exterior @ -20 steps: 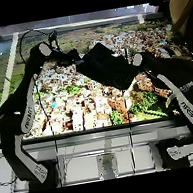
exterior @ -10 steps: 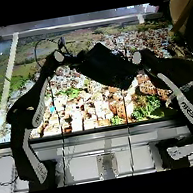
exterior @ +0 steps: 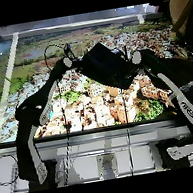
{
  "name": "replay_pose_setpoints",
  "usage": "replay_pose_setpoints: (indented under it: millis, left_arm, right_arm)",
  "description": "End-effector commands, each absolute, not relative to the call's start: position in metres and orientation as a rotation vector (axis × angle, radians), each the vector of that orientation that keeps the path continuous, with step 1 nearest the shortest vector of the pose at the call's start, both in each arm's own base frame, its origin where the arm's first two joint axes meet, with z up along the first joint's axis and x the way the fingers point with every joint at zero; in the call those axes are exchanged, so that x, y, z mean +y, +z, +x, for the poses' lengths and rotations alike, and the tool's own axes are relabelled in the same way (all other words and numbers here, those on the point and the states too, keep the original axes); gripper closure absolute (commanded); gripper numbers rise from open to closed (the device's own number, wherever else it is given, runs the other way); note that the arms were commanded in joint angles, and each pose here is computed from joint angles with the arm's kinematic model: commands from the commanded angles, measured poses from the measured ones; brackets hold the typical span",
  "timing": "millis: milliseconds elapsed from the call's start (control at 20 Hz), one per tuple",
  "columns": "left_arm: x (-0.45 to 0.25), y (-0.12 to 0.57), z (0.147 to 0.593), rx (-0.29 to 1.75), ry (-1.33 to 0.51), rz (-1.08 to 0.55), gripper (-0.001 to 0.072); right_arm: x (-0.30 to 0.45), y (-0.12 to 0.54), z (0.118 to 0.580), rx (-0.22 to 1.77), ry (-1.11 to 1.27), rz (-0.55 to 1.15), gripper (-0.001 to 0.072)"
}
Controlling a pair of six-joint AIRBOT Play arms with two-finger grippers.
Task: Fold the clothes and pants, and hang the long-sleeved shirts on hangers.
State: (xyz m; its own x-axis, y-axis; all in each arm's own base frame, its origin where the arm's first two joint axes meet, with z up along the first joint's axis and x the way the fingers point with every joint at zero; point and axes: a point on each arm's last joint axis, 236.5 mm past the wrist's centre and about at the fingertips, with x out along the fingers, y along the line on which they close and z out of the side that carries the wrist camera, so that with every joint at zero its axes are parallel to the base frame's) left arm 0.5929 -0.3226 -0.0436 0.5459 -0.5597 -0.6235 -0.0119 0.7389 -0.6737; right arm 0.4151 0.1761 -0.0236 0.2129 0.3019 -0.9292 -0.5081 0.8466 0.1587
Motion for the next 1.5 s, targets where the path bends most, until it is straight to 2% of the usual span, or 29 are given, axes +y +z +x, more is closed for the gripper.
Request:
replay_pose_setpoints:
  millis: [0, 50, 150, 300, 450, 600, 700, 800, 900, 1000, 1200, 1450]
  left_arm:
    - [-0.343, -0.052, 0.599, 0.914, -0.351, -0.789, 0.0303]
    - [-0.347, -0.052, 0.602, 0.901, -0.349, -0.822, 0.0386]
    - [-0.345, -0.042, 0.613, 0.833, -0.348, -0.828, 0.0687]
    - [-0.335, -0.018, 0.620, 0.783, -0.377, -0.763, 0.0690]
    - [-0.302, 0.000, 0.599, 0.861, -0.386, -0.490, 0.0691]
    - [-0.248, 0.015, 0.549, 1.028, -0.306, -0.140, 0.0690]
    - [-0.216, 0.021, 0.509, 1.138, -0.238, 0.024, 0.0690]
    - [-0.193, 0.021, 0.470, 1.209, -0.200, 0.098, 0.0690]
    - [-0.175, 0.006, 0.419, 1.283, -0.191, 0.118, 0.0690]
    - [-0.157, -0.016, 0.353, 1.384, -0.164, 0.072, 0.0690]
    - [-0.177, -0.043, 0.253, 1.434, -0.198, -0.248, 0.0690]
    - [-0.195, -0.080, 0.162, 1.470, -0.125, -0.427, 0.0689]
  right_arm:
    - [0.178, -0.022, 0.417, 1.223, 0.568, -0.191, 0.0263]
    - [0.178, -0.022, 0.417, 1.223, 0.568, -0.191, 0.0264]
    - [0.178, -0.023, 0.416, 1.229, 0.569, -0.192, 0.0264]
    - [0.173, -0.023, 0.412, 1.250, 0.567, -0.211, 0.0264]
    - [0.166, -0.008, 0.409, 1.242, 0.559, -0.249, 0.0265]
    - [0.162, 0.034, 0.412, 1.149, 0.530, -0.250, 0.0265]
    - [0.157, 0.068, 0.410, 1.078, 0.505, -0.244, 0.0265]
    - [0.148, 0.096, 0.400, 1.039, 0.473, -0.242, 0.0265]
    - [0.137, 0.116, 0.380, 1.042, 0.461, -0.268, 0.0265]
    - [0.127, 0.130, 0.360, 1.052, 0.451, -0.291, 0.0265]
    - [0.122, 0.145, 0.342, 1.053, 0.449, -0.280, 0.0265]
    - [0.121, 0.142, 0.339, 1.070, 0.454, -0.291, 0.0264]
